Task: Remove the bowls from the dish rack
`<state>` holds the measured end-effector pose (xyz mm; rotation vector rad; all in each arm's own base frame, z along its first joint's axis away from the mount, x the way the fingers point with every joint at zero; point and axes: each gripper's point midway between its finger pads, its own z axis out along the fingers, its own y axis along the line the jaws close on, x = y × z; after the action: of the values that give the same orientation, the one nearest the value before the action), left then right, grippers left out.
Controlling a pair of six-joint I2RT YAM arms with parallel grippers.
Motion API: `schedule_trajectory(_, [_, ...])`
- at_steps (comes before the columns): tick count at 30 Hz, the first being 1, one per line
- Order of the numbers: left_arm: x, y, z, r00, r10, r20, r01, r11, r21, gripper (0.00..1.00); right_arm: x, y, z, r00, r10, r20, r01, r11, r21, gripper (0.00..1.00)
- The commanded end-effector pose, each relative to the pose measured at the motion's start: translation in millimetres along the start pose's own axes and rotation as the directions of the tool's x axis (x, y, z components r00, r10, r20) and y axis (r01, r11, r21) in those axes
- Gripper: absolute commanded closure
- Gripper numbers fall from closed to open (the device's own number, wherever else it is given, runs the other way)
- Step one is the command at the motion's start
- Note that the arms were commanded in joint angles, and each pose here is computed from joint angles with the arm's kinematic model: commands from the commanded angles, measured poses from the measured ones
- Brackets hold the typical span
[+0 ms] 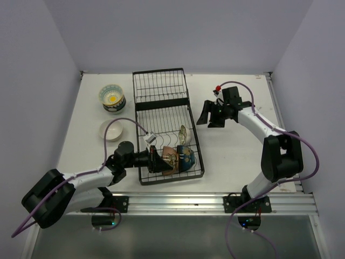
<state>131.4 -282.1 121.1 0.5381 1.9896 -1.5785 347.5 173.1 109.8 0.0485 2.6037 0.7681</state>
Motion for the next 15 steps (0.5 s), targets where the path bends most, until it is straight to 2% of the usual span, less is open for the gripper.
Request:
schedule_trajectory(1, [-9.5,-10.9,4.4,0.991,0.137,0.001,-0.137,0.989,0.059,1.00,-14.3,4.5,-4.6,0.999,-0.024,0.030,0.024,1.000,-0.003,0.30])
schedule_trajectory(8, [-20.8,-19.2,3.5,0.981,0.190,0.032,-0.191,0.979,0.068,1.00,-14.4,4.2,-4.1,0.999,-0.025,0.030,0.025,1.000,-0.003,0.30])
schedule_trajectory(15, [-27.0,-20.0,8.4,0.980,0.199,0.003,-0.199,0.978,0.061,1.00,-13.9,3.2,-4.1,0.999,-0.026,0.029,0.026,1.000,-0.002,0.30])
